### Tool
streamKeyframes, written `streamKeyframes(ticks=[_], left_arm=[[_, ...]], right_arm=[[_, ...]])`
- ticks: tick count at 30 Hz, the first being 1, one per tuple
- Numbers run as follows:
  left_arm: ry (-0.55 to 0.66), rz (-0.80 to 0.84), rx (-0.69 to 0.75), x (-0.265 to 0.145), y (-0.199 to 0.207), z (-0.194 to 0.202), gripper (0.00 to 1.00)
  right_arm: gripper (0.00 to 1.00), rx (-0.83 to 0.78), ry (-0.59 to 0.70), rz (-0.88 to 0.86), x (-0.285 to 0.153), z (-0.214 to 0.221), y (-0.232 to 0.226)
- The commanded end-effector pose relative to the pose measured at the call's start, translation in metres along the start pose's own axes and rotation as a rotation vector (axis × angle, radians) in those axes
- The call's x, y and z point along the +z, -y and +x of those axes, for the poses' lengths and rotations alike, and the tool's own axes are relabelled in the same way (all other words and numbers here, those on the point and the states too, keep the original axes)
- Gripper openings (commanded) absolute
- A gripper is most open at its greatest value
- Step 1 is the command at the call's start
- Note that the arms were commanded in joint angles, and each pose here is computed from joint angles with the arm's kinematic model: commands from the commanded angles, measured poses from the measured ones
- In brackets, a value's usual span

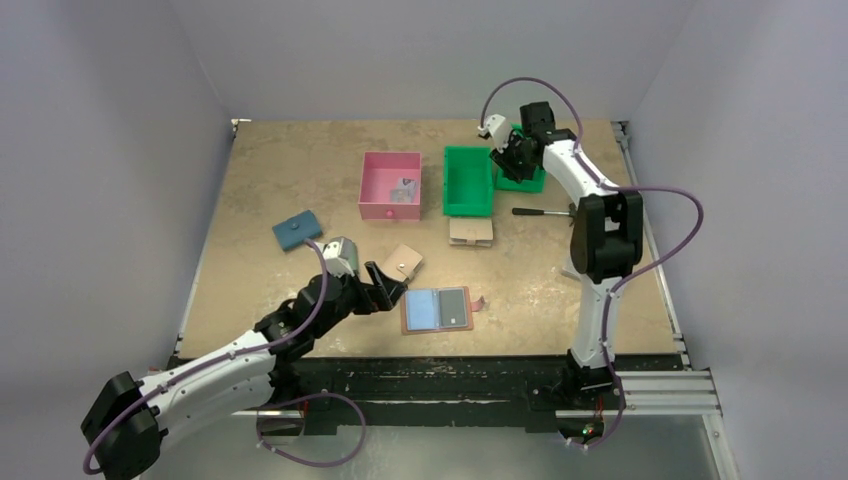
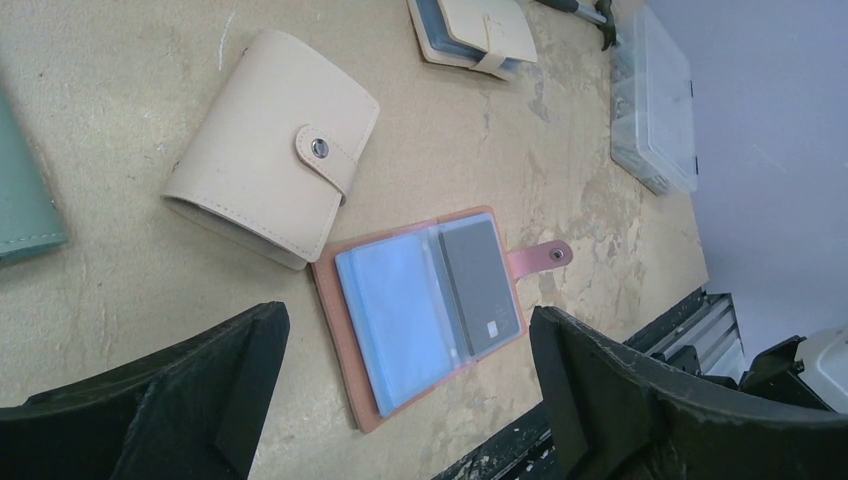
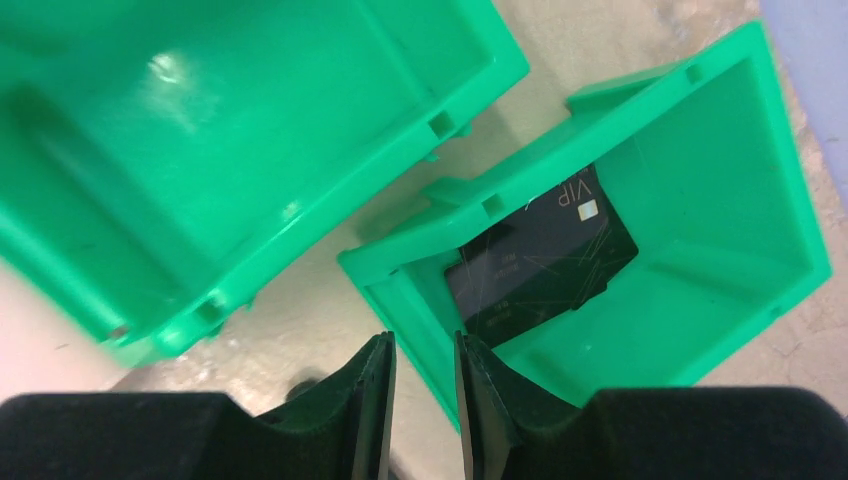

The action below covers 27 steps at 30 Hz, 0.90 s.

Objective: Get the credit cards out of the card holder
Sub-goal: Place the credit card in the storage box.

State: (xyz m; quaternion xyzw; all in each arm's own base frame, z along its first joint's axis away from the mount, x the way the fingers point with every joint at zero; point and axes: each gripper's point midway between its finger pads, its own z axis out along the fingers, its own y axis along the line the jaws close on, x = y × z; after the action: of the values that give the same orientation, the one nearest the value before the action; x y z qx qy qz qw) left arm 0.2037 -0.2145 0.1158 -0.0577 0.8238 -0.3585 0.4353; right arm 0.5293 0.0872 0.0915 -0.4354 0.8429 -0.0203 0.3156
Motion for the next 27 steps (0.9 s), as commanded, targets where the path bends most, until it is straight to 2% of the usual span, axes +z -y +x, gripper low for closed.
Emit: streamKeyframes(ticks=[1,10,17,20,27], left_arm=[[0.035,0.086,-0.026,0.001,0.024,-0.014,0.99],[0.007,0.218,-0.064,0.0,0.042,-0.003,0.99],[-0.058,0.274,-0.103,0.006,0.052,0.01,0.97],[-0.082,0.289,-0.136,0.009,0.055,0.015,0.97],[-0.167,0.332,-0.172,0.02,0.067,0.03,0.93]], right_arm=[[0.36,0.027,0.157,-0.049,-0.061,-0.042,-0.007],[0.36,0.006,0.36,-0.362,-0.147,-0.053,-0.098],[0.37,-0.026,0.467,-0.533,-0.192,-0.031,-0.165],[0.37,-0.048,0.515,-0.584,-0.205,-0.022,-0.188],[0.39,-0.079,0.568,-0.726,-0.204,0.006,-0.234]])
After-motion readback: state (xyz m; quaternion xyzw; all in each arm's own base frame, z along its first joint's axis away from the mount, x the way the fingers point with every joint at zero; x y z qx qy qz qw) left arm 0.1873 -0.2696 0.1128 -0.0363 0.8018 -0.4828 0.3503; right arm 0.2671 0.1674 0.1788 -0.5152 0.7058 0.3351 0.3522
